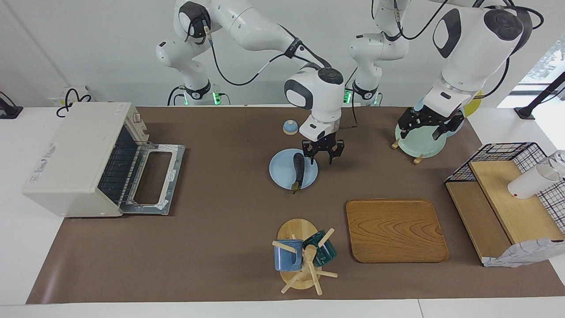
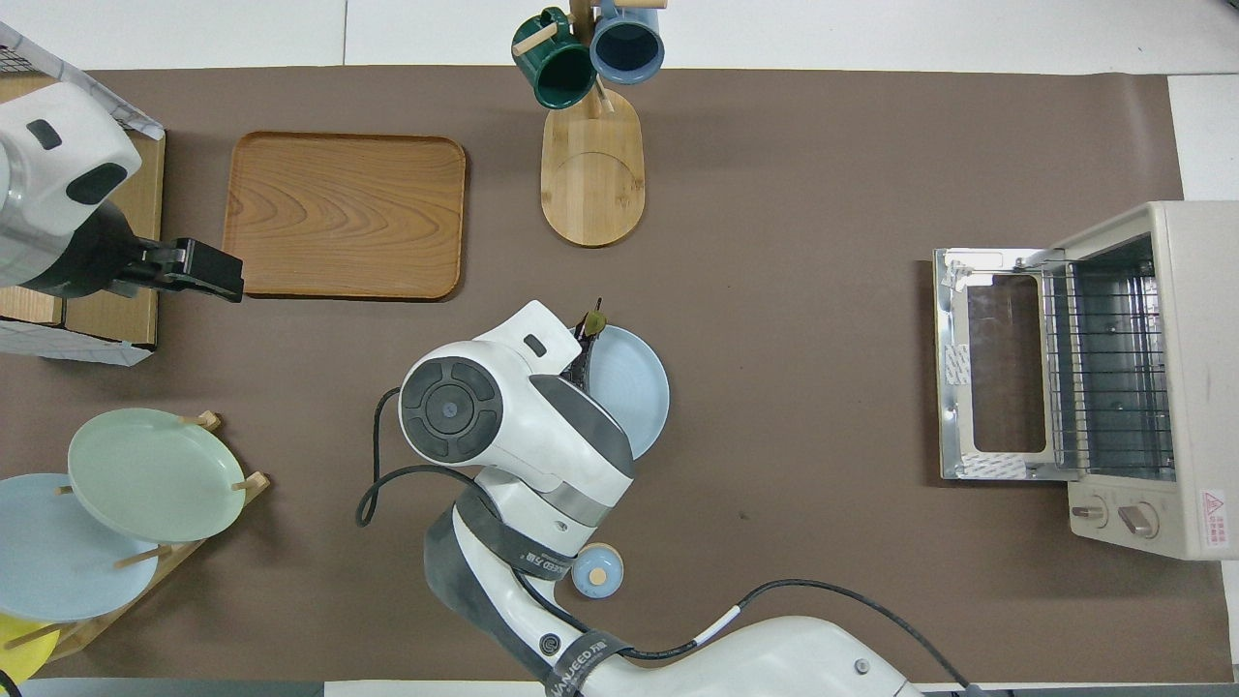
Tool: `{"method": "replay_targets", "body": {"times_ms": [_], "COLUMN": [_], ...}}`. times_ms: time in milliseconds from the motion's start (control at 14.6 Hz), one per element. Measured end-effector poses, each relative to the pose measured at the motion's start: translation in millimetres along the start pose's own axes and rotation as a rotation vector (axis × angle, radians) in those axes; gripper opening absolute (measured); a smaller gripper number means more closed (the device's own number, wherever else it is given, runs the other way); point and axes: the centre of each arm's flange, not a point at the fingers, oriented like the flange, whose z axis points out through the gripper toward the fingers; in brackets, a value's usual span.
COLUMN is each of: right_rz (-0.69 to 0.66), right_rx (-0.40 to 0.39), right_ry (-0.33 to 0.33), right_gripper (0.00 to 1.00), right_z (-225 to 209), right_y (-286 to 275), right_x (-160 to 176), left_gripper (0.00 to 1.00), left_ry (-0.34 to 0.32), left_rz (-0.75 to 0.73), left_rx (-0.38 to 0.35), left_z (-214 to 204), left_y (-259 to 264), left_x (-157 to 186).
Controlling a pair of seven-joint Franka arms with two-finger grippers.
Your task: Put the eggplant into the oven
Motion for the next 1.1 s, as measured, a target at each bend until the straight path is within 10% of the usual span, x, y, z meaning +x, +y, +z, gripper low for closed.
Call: {"method": "replay_targets", "body": {"times_ms": [1096], "right_rz": [-0.049], "right_rx": [0.027], "right_ry": [-0.002], "right_gripper": [0.44], "right_z": [39], "right_y": [22], "right_x": [-50], "left_gripper": [1.0], "left_ry": [-0.001], "left_rz": [-0.04], "left_rx": [0.003], "left_z": [-5], "left_y": [-21], "left_x": [-14]}}
